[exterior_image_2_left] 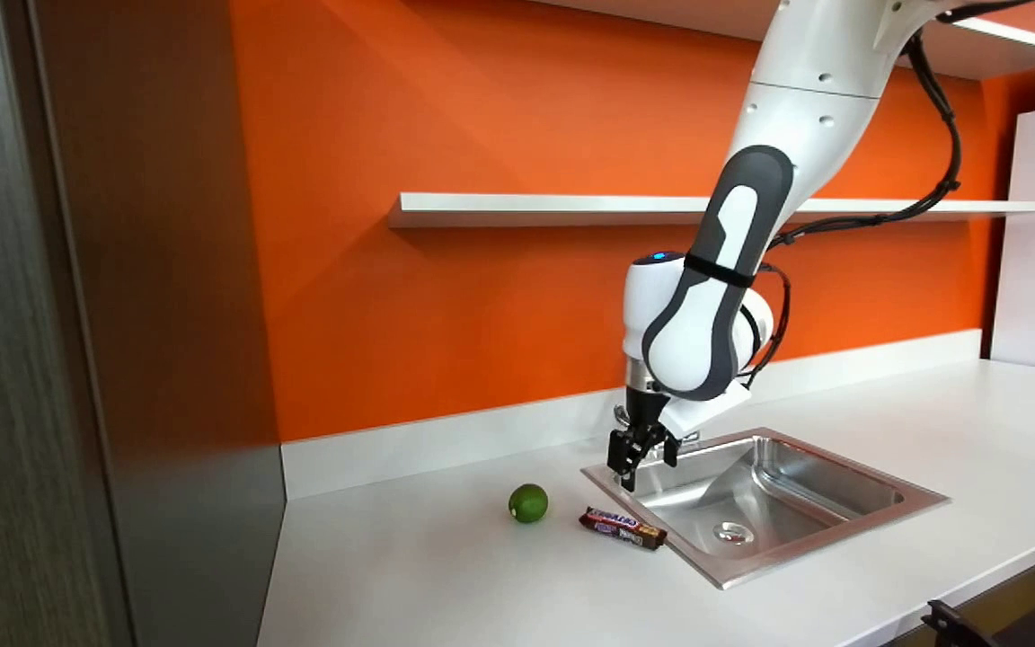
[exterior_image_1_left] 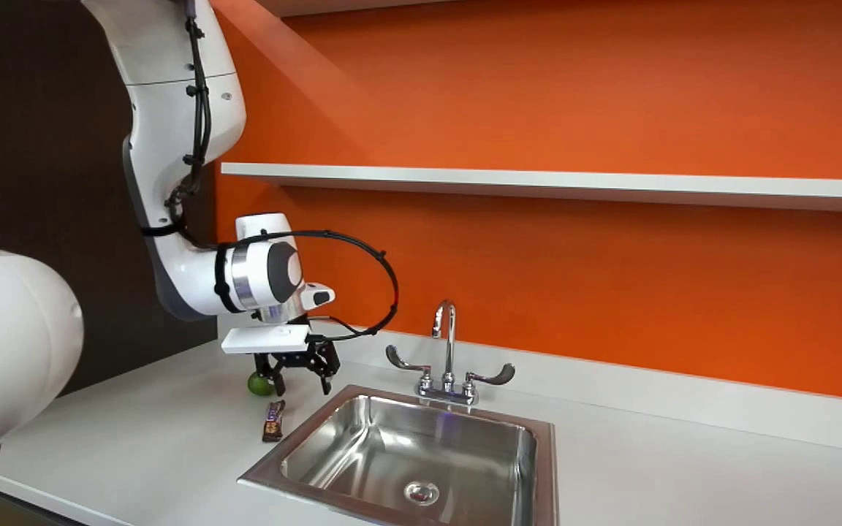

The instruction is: Remove the brown packet from the sink and place it on the left side of the counter.

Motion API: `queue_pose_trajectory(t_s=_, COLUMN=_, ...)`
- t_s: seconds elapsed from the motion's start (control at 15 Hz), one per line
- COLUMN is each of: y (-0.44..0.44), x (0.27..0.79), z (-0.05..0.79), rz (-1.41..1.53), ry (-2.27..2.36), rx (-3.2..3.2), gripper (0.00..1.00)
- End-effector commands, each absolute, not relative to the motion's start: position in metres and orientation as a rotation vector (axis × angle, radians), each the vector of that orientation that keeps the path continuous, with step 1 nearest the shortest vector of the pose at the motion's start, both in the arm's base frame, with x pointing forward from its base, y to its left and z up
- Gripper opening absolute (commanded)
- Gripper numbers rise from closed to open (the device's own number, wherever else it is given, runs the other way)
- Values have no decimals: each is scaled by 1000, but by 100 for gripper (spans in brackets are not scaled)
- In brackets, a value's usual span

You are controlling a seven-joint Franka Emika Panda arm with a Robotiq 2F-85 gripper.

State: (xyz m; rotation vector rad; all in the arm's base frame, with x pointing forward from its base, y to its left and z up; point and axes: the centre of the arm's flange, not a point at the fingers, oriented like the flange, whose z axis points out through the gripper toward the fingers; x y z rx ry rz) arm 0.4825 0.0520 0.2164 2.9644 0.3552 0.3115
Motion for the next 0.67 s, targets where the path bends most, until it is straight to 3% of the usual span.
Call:
queue_pose_trajectory(t_s=0.0, y=38, x=469, z=235, rz=317, ry=259, rx=3040, gripper=100)
queue_pose_trajectory(t_s=0.6, y=11, x=426, z=242, rz=193, ry=78, rx=3081, gripper=100)
